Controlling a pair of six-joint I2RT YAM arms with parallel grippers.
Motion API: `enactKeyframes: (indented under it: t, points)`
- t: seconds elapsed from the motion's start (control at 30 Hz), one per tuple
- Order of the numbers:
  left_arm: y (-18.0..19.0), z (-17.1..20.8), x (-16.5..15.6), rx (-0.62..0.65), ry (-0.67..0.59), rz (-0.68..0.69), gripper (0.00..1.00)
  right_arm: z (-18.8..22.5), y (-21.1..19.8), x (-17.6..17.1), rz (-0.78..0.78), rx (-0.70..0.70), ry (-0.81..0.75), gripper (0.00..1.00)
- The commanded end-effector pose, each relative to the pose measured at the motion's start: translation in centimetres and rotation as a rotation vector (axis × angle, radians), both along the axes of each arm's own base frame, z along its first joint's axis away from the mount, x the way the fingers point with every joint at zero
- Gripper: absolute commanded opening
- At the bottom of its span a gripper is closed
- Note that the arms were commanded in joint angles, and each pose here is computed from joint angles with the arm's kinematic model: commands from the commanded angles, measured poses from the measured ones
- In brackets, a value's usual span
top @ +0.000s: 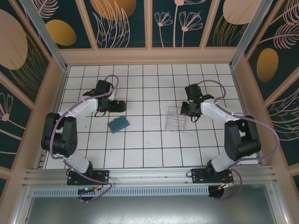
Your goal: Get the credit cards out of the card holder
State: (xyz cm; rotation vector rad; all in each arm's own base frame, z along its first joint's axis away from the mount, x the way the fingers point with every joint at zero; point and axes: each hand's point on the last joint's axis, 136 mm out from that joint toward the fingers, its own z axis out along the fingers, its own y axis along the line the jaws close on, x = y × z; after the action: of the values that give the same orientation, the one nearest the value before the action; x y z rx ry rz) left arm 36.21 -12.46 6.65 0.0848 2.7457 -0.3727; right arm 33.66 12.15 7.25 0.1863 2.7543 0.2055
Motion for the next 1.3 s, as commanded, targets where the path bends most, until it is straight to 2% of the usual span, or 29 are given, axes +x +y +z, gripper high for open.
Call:
enactKeyframes:
  t: [0.0,0.17,0.33,0.5,0.63,0.9,1.03,1.27]
  points:
    - [-0.2,-2.7,-1.9,0.02,0.086,0.031,0.89,2.0,1.8,2.6,0.015,0.0,-0.068,0.03]
    - [-1.9,-5.2,-4.4,0.007,0.176,-0.018,0.87,3.3,4.6,5.8,0.057,0.001,-0.106,0.02]
    - [-2.2,-6.8,-6.9,-0.035,0.236,0.034,0.89,3.7,7.5,9.2,0.097,-0.004,-0.122,0.01]
    - [-3.7,-6.1,-8.3,-0.142,0.245,0.075,0.87,3.5,11.0,11.5,0.159,-0.004,-0.119,0.01]
    - [-5.3,-6.2,-9.4,-0.251,0.262,0.133,0.81,3.3,13.1,12.8,0.2,-0.017,-0.109,0.01]
    - [-8.1,-6.6,-11.7,-0.336,0.317,0.206,0.75,1.9,15.1,13.3,0.225,-0.026,-0.063,0.0]
    - [-9.3,-6.2,-12.6,-0.37,0.332,0.223,0.76,1.3,16.0,12.8,0.23,-0.015,-0.045,0.01]
    - [-9.8,-6.1,-14.4,-0.374,0.348,0.247,0.81,0.5,16.8,11.9,0.244,-0.001,-0.028,0.14]
